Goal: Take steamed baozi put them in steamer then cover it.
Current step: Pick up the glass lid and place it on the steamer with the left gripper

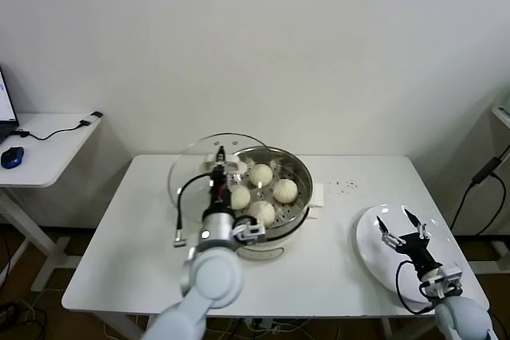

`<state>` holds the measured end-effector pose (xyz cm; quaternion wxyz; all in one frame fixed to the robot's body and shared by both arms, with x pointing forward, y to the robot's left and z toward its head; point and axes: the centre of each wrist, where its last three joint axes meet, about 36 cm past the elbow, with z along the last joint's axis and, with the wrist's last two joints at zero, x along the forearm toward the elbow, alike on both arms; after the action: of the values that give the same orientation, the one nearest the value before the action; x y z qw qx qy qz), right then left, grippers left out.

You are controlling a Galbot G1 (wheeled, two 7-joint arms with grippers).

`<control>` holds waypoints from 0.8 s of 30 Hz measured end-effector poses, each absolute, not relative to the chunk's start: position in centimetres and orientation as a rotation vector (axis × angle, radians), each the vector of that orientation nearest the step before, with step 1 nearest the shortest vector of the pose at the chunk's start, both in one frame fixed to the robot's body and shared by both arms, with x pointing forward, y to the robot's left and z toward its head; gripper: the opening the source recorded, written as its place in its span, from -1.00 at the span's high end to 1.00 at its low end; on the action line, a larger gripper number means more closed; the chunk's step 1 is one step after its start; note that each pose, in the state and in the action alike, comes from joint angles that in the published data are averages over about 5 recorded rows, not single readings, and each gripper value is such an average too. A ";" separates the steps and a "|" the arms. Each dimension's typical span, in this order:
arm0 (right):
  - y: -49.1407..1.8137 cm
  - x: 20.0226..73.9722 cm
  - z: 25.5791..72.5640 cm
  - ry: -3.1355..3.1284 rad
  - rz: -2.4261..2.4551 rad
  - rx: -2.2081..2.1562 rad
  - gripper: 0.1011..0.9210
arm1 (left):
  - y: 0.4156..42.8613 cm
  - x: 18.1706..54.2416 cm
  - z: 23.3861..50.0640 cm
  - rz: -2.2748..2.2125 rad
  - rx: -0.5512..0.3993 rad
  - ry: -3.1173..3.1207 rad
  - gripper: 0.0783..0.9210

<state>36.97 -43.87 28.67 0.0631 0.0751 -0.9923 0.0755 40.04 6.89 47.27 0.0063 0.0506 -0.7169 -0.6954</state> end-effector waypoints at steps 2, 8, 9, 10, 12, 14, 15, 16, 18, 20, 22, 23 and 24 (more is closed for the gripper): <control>-44.2 36.9 28.7 -2.998 0.234 0.220 -0.76 | 5.3 40.4 47.0 -2.170 0.137 -2.258 0.84; -44.8 36.8 28.7 -2.999 0.246 0.209 -0.76 | 1.7 41.6 46.3 -2.156 0.102 -2.282 0.84; -44.9 36.8 28.8 -2.999 0.248 0.208 -0.76 | 1.3 41.8 46.2 -2.154 0.098 -2.282 0.84; -45.0 36.8 28.8 -3.000 0.249 0.208 -0.76 | 0.9 42.0 46.1 -2.152 0.094 -2.281 0.84; -45.1 36.7 28.7 -3.000 0.250 0.206 -0.76 | 0.2 42.4 45.8 -2.150 0.085 -2.276 0.84; -45.1 36.7 28.7 -3.000 0.251 0.205 -0.76 | -0.3 42.6 45.3 -2.149 0.076 -2.267 0.84; -45.2 36.7 28.6 -3.000 0.251 0.206 -0.76 | -0.5 42.8 45.1 -2.148 0.072 -2.262 0.84; -45.2 36.7 28.6 -2.999 0.251 0.207 -0.76 | -0.7 42.9 44.9 -2.148 0.069 -2.256 0.84; -45.2 36.7 28.5 -2.999 0.250 0.209 -0.76 | -0.9 43.1 44.4 -2.147 0.064 -2.245 0.84; -45.2 36.7 28.5 -2.999 0.249 0.210 -0.76 | -1.2 43.3 44.0 -2.149 0.061 -2.236 0.84; -45.2 36.7 28.4 -3.000 0.248 0.211 -0.76 | -1.4 43.5 43.7 -2.150 0.060 -2.229 0.84; -45.2 36.7 28.4 -3.000 0.248 0.211 -0.76 | -1.5 43.5 43.6 -2.151 0.058 -2.227 0.84; -45.2 36.7 28.4 -3.000 0.247 0.211 -0.76 | -1.6 43.6 43.5 -2.151 0.057 -2.224 0.84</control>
<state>36.70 -45.20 28.41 0.0619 0.0698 -0.9923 0.0818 43.60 -1.57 43.48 0.0235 0.0183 -0.7186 -0.6948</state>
